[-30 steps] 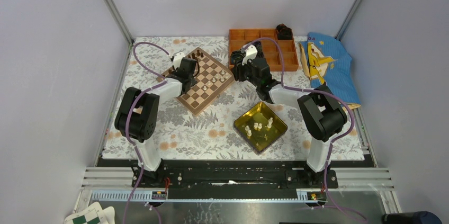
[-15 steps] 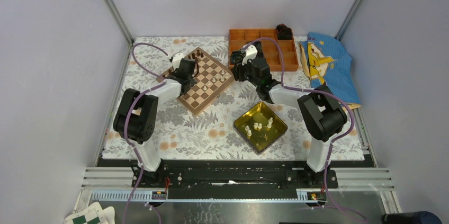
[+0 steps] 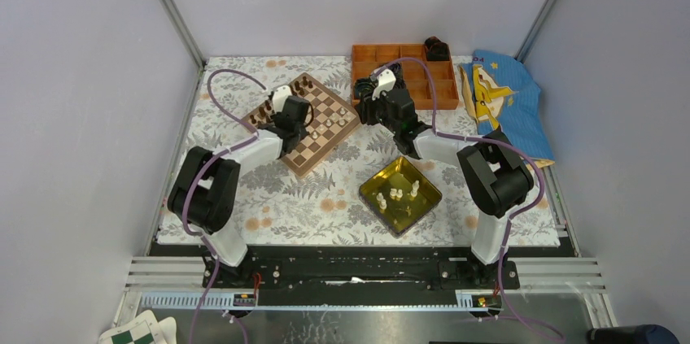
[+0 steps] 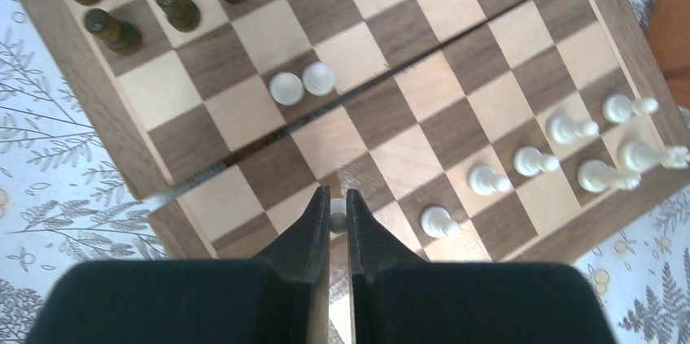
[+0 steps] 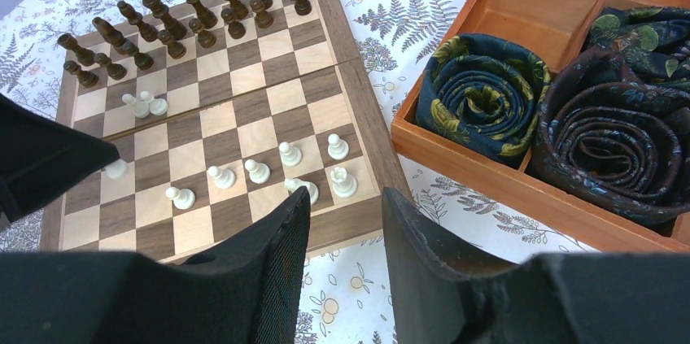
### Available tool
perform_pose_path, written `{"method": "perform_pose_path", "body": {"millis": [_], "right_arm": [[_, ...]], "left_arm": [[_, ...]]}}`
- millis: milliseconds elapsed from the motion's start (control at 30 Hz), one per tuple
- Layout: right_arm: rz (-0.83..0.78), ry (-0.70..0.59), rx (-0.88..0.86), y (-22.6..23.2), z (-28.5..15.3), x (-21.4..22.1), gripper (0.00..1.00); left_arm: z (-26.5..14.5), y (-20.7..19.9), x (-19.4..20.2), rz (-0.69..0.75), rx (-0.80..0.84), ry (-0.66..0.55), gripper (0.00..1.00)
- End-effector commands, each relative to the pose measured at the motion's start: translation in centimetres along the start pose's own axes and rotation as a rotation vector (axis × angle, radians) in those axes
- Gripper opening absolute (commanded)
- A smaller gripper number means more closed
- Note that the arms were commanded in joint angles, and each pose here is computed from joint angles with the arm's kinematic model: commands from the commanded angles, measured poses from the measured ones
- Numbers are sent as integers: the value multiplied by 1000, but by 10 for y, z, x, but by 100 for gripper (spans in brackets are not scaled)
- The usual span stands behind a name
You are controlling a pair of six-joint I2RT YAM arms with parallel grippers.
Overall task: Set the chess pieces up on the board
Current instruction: Pick up the chess piece from the chessboard, then place the chess piece on the chessboard.
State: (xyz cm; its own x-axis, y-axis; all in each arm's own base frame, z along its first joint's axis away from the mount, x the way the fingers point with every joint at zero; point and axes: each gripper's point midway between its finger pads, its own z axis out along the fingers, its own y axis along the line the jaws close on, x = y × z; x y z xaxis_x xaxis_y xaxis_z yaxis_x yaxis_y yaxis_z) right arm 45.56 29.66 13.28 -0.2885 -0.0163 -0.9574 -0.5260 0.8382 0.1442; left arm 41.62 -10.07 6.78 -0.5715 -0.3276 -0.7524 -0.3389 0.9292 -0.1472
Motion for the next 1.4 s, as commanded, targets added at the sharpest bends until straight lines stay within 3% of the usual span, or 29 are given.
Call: {"method": "perform_pose_path", "body": {"millis": [0, 1233, 1367], "right_arm": [[1, -95, 4, 0, -11, -39, 45], [0, -87, 19, -5, -11, -35, 45], [1, -84, 17, -5, -11, -34, 45]], "left_arm": [[-8, -9, 5, 34, 5, -22, 0], [-2, -28, 34, 93, 26, 20, 0], [-2, -28, 34, 94, 23, 19, 5]]}}
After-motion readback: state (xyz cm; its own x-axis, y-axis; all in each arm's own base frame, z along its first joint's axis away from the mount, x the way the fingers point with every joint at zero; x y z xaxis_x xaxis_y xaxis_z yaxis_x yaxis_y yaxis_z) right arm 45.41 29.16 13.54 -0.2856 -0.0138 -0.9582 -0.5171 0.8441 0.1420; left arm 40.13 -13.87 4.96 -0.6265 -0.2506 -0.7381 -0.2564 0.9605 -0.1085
